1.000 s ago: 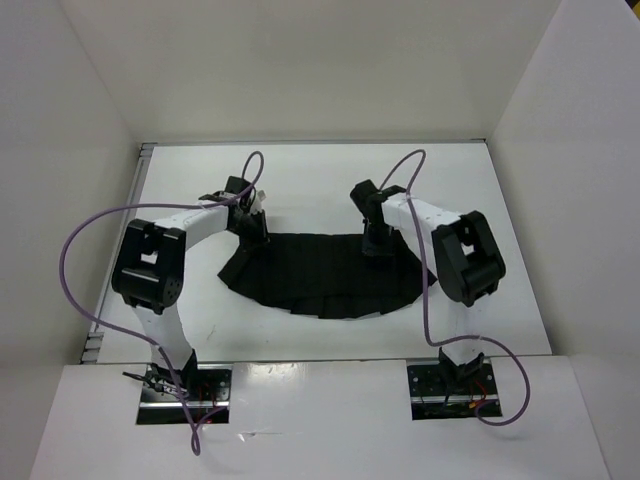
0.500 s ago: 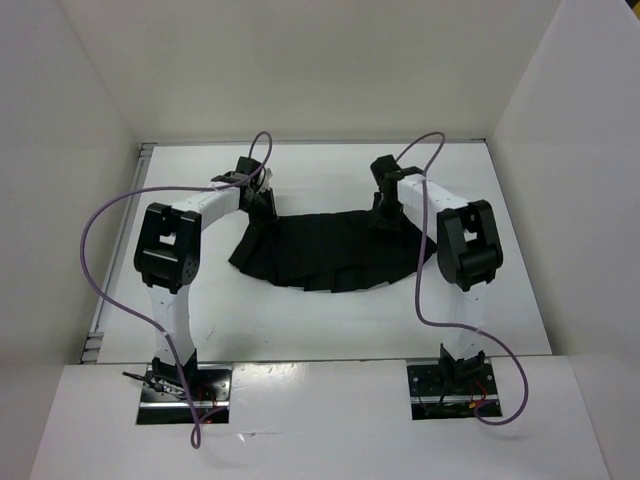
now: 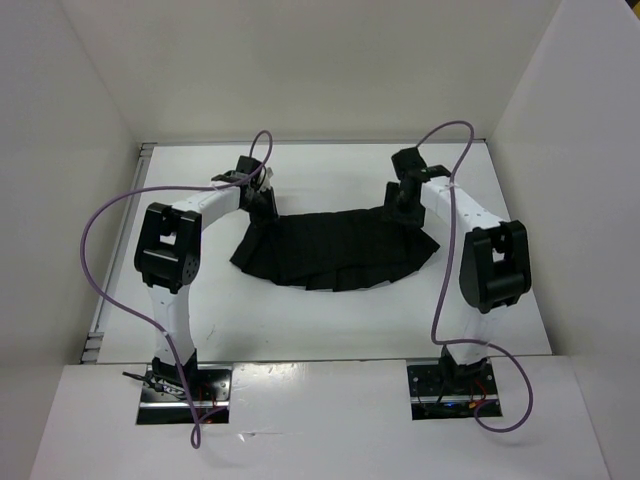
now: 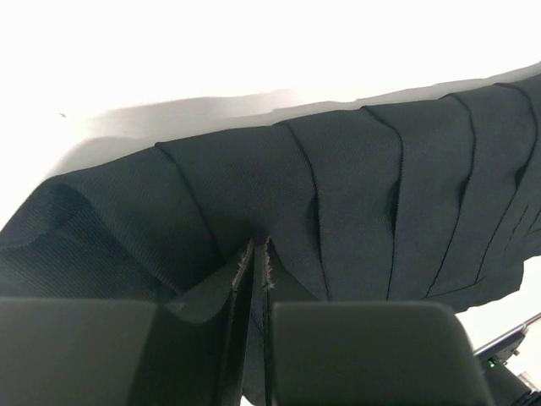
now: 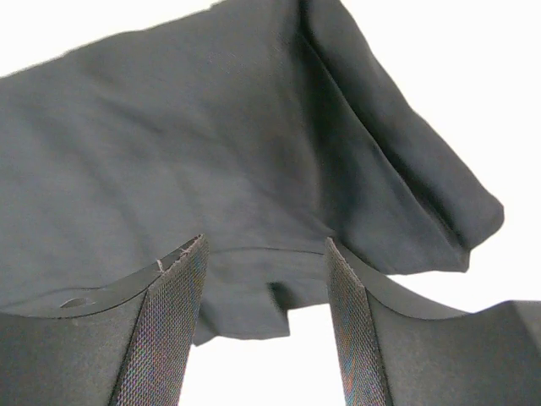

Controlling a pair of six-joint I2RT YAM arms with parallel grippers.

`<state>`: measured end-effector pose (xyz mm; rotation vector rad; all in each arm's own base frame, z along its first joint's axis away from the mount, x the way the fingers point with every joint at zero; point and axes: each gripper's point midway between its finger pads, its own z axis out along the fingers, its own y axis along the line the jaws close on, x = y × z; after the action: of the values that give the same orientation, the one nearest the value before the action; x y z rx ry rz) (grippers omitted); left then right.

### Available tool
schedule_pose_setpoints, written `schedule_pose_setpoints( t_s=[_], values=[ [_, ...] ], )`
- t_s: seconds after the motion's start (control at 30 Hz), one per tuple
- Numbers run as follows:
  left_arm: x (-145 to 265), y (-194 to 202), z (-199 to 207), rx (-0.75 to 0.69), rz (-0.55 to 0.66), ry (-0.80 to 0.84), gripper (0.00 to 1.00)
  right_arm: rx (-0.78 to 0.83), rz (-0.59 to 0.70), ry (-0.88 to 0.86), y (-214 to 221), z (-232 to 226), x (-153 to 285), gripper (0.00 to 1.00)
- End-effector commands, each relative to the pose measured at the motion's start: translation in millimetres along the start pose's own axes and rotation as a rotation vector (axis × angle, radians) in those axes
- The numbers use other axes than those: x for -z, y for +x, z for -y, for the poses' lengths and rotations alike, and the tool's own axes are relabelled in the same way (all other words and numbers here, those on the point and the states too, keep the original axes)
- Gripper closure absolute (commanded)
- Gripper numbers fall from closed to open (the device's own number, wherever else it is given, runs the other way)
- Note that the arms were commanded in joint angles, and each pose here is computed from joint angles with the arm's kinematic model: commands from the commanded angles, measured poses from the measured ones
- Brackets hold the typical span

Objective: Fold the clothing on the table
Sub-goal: Fold the skirt

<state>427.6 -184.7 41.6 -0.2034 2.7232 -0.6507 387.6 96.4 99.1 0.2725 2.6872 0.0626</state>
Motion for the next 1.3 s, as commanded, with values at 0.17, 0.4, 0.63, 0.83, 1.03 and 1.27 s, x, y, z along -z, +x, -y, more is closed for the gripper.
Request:
schedule_pose_setpoints(
  t_s=[0.17, 0.4, 0.63, 0.83, 1.03, 1.27],
  values=[
    [0.8, 7.3, 2.4, -0.021, -0.012, 0.024, 0.87, 0.027, -0.111, 0.069, 39.4, 22.3, -36.0, 0.39],
    [0.1, 12.0, 3.1, -0.018, -0.028, 0.037, 0.87, 0.023, -0.179, 0.000, 59.3, 10.7, -62.5, 0.64],
    [1.7, 14.9, -3.1, -0.016, -0.032, 0.030, 0.87, 0.012, -0.009, -0.177, 1.2, -23.9, 23.2, 1.00],
    [1.5, 15.8, -8.7, -0.015, -0.036, 0.023, 0.87, -0.015, -0.045, -0.325, 12.2, -41.8, 84.2, 1.00],
    [1.4, 17.0, -15.3, -0.011, -0.040, 0.016, 0.87, -0.057, -0.266, -0.192, 99.0, -6.3, 54.4, 1.00],
    [40.7, -17.3, 11.0, -0.079, 0.041, 0.061, 0.84, -0.092, -0.229, 0.114, 86.8, 38.3, 40.4, 0.62]
  ],
)
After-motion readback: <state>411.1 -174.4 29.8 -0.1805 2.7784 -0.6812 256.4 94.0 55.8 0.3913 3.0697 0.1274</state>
